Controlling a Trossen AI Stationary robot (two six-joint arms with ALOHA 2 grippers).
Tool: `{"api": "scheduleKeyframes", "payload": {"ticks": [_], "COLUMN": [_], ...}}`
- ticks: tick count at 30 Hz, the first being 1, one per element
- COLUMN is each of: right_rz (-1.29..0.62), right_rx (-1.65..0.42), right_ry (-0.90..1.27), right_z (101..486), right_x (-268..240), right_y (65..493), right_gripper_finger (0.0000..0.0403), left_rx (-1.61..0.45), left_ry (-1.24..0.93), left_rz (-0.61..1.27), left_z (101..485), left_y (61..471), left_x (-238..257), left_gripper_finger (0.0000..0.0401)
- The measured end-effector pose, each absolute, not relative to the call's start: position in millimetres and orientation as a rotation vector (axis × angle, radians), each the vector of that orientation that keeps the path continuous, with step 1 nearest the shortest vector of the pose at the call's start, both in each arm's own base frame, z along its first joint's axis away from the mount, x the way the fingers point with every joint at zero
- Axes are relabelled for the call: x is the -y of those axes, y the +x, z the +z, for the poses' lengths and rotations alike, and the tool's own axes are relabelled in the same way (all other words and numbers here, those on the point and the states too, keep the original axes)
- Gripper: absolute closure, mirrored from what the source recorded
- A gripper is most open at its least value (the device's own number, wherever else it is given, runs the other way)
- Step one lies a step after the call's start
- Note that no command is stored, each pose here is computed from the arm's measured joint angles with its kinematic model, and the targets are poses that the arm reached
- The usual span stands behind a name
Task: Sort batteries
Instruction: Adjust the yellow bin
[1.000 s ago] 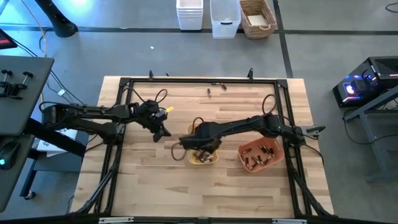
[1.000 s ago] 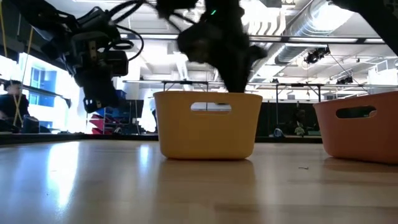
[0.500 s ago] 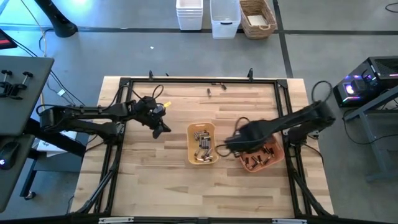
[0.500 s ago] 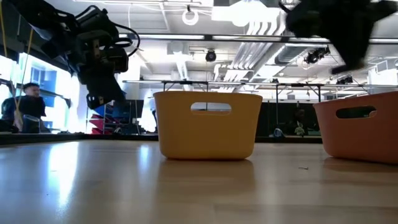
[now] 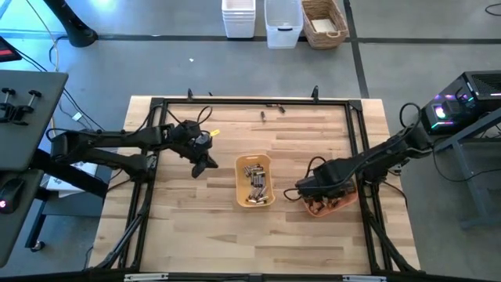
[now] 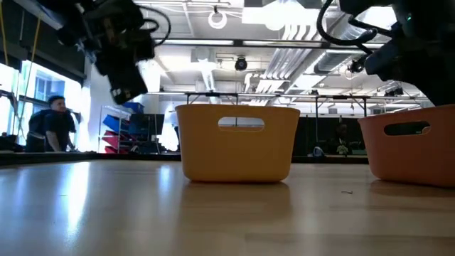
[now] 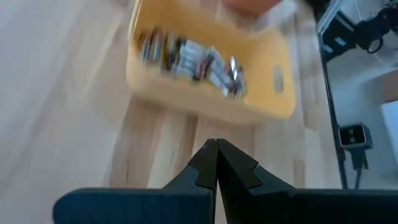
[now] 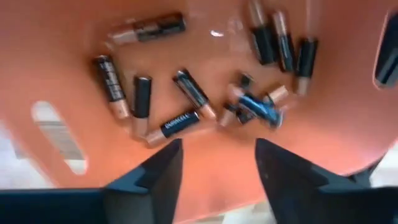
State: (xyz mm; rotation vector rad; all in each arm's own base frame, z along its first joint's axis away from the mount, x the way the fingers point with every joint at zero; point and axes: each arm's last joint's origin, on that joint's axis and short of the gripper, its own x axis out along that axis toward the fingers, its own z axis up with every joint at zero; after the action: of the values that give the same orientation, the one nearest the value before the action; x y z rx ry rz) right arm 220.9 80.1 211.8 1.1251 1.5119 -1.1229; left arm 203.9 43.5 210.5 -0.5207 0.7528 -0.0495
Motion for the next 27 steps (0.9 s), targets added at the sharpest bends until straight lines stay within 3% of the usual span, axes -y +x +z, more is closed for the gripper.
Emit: {"api": "scheduleKeyframes", "payload": {"ticks": [3, 6, 17, 27], "right_rz": [-1.072, -1.051, -1.064, -1.094], "right_rx": [-1.467, -1.348, -0.833, -0.587], "right_ry": [1.078, 1.054, 1.032, 1.000], "right_z": [220.8, 237.7, 329.5, 354.0], "right_x": [-80.0, -77.1, -56.8, -43.9], "right_y": [226.4, 232.7, 218.9, 220.1], "right_gripper_finger": [0.0182, 0.0171, 0.0199, 0.0199], "left_rx": [-0.705, -0.716, -0.714, -0.771], "left_ry": [-0.437, -0.386, -0.248, -0.210], "left_rz": [-0.032, -0.002, -0.042, -0.092], "left_z": [221.7, 221.3, 223.7, 194.5], "left_y": [223.3, 250.2, 379.2, 457.2], "left_x": [-42.7, -47.0, -60.9, -56.3], "left_gripper_finger": [0.0401, 0.0401, 0.0401, 0.0401]}}
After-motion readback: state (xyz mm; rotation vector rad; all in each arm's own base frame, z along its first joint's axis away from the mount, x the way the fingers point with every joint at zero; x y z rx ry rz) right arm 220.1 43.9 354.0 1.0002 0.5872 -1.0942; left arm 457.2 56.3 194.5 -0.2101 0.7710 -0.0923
